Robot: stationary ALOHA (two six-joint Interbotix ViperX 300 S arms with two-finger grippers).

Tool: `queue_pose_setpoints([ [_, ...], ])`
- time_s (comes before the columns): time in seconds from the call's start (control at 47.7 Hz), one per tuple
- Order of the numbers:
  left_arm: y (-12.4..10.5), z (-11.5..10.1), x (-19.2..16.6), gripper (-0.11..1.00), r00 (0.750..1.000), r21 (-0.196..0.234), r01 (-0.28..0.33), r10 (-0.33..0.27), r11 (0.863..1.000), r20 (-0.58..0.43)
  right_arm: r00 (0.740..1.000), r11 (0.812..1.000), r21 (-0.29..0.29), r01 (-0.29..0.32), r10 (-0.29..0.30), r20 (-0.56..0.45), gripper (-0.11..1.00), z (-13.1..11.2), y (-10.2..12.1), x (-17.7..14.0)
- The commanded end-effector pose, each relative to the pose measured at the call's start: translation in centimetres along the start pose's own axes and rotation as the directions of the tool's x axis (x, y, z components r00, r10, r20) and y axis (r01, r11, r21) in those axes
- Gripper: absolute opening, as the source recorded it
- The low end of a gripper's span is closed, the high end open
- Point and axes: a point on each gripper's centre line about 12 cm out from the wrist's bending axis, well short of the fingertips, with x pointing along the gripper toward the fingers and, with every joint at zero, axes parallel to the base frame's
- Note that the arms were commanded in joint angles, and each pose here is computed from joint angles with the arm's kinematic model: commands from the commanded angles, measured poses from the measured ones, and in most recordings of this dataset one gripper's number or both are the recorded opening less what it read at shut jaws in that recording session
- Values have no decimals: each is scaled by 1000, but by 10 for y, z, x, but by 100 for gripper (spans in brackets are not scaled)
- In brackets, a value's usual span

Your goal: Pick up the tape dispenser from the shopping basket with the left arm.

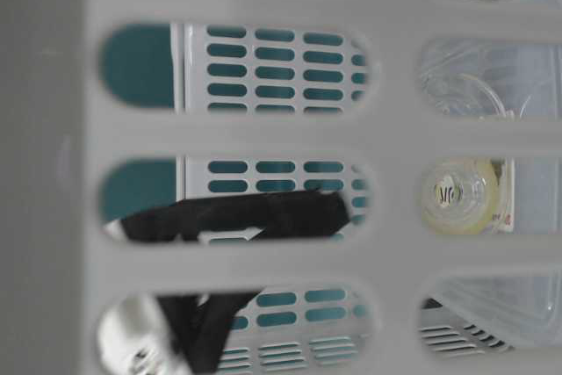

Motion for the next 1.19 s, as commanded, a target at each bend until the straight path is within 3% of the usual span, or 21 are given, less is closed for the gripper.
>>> queue_pose_setpoints([
  [0.0, -6, 6, 4, 89, 1000, 5, 5, -5, 1000, 4, 1000, 1000, 4, 2, -2, 11, 68, 4, 0, 1],
  [0.252, -8, -12, 38, 88, 997, 9, -3, 4, 1000, -78, 1000, 1000, 4, 2, -2, 5, 68, 1, 0, 1],
  [0.398, -9, -8, 42, 83, 1000, 12, 7, -6, 1000, -27, 1000, 1000, 4, 3, -3, -1, 68, -1, 0, 1],
  [0.482, -10, -6, 40, 67, 1000, 14, 9, -9, 1000, -18, 1000, 1000, 3, 3, -3, 0, 68, -1, 0, 0],
  [0.587, -10, -3, 34, 35, 1000, 15, 11, -11, 1000, -3, 1000, 1000, 4, 3, -3, -3, 68, -2, 0, 1],
  [0.629, -10, 0, 27, 27, 1000, 16, 12, -12, 1000, 8, 1000, 1000, 4, 3, -3, -5, 68, -2, 0, 1],
  [0.797, -11, 13, -6, 28, 1000, 19, 12, -12, 1000, 24, 1000, 1000, 4, 3, -3, -23, 68, -4, -1, 0],
  [1.048, -8, 53, -91, 28, 999, 2, 2, -2, 1000, 42, 1000, 1000, 3, 3, -3, -21, 68, -4, -1, -1],
  [1.174, -4, 61, -108, 28, 1000, -8, -7, 8, 1000, 27, 1000, 1000, 3, 3, -3, -21, 68, -4, -1, -1],
])
